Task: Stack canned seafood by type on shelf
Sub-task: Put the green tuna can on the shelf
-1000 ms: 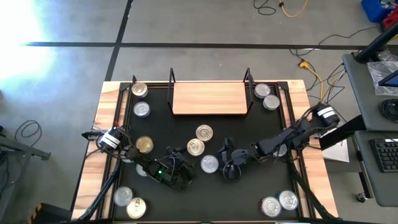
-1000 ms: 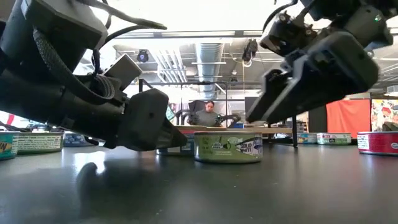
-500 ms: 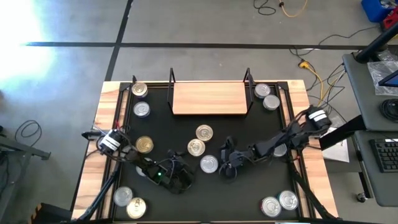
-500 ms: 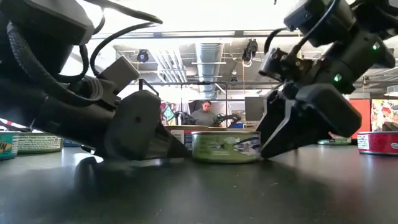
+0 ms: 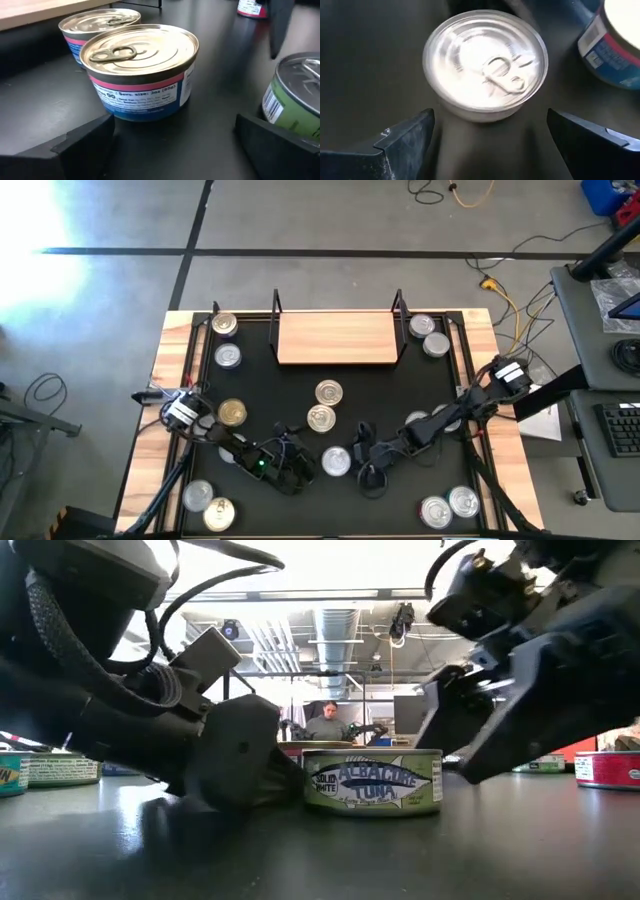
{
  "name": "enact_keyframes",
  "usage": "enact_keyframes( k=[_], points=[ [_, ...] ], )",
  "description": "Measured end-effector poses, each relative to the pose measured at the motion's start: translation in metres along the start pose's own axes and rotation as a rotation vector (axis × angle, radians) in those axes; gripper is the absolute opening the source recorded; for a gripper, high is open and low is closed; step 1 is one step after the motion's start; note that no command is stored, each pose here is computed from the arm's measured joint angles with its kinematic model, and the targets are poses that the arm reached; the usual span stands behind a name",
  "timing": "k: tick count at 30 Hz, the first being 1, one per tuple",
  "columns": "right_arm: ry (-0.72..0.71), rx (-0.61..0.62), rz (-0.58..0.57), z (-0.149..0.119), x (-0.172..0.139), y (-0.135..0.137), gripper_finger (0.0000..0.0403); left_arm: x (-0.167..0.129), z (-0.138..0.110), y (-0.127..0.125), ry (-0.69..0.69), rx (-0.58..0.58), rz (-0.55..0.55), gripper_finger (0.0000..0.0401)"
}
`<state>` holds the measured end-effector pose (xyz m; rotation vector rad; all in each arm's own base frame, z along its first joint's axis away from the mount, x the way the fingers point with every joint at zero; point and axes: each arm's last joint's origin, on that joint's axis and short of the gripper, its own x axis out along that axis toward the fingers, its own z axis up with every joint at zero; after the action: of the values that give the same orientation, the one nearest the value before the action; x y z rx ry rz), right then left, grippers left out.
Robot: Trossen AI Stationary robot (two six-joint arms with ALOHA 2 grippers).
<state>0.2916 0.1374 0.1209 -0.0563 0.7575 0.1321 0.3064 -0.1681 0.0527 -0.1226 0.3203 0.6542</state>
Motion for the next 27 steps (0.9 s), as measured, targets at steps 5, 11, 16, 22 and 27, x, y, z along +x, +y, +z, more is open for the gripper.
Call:
enact_keyframes(
  k=[5, 11, 16, 22, 27],
  points=[
    [0.062, 0.042, -0.035, -0.006, -0.006, 0.002, 0.0380, -0.023, 0.000, -0.002, 0.032, 0.056, -0.038, 0.0400],
    [0.012, 0.068, -0.148, -0.018, 0.004, 0.016, 0.0380, -0.047, -0.009, -0.012, 0.037, 0.073, -0.130, 0.0400],
    [-0.113, 0.112, -0.127, -0.020, 0.024, 0.025, 0.0380, -0.031, -0.013, -0.013, 0.022, 0.038, -0.092, 0.0400],
    [-0.205, 0.156, -0.158, -0.026, 0.044, 0.025, 0.0380, -0.005, -0.009, -0.022, -0.001, 0.072, -0.017, 0.0400],
    [-0.227, 0.178, -0.185, -0.027, 0.044, 0.025, 0.0381, -0.001, -0.007, -0.028, -0.035, 0.094, 0.019, 0.0399]
  ],
)
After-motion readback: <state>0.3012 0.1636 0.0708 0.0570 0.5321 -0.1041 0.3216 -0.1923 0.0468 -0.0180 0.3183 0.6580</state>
